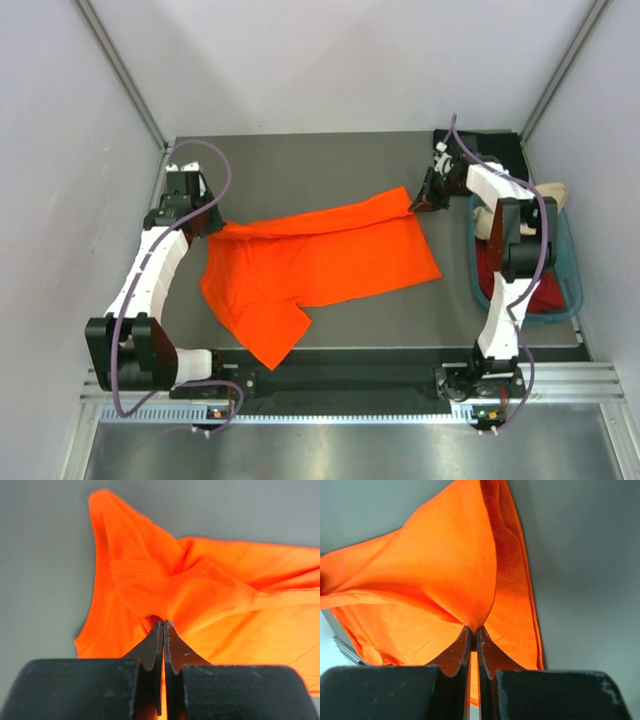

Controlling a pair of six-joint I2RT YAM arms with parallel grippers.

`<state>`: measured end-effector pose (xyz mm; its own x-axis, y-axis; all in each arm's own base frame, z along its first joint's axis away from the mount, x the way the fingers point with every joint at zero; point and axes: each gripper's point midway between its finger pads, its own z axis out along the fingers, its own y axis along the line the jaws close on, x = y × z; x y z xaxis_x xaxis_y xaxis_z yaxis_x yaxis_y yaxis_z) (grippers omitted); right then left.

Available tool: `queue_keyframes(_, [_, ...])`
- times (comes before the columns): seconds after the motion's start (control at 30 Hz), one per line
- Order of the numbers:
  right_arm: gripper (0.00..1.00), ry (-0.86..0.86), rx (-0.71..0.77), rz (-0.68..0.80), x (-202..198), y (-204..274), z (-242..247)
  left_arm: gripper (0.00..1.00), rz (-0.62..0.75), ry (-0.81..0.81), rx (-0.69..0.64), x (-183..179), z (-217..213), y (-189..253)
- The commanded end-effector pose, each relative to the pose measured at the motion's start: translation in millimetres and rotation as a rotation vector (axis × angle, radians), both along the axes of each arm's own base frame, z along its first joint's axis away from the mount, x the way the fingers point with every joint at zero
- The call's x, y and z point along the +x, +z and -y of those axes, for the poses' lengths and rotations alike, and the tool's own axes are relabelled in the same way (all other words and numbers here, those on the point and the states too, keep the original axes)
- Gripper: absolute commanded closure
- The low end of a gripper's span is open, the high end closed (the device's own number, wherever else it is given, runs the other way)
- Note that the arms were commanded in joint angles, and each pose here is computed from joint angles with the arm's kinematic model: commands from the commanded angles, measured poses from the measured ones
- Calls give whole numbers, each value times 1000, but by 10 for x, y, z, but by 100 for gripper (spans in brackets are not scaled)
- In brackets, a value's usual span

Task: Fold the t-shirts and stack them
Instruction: Fold the tshirt

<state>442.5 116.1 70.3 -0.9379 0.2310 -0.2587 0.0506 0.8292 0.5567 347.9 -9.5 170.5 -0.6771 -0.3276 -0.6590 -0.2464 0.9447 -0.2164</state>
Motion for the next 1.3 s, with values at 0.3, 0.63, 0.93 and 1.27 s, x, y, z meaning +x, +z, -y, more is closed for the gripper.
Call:
queue_keyframes(0.3, [97,0,-42,73,-56,206,123,80,-110,68,-65,-353,51,-269])
queue_keyframes(0.63, [73,-6,-40,128,-41,388,123,22,12,193,-100,-361,-80,80])
queue_keyframes(0.93, [66,5,23,171,261,365,-45,32,-77,263,-209,20,-462,-332])
queue_keyframes(1.27, [62,21,-24,170,468,265,43,39,-151,221,-321,379,-485,-530])
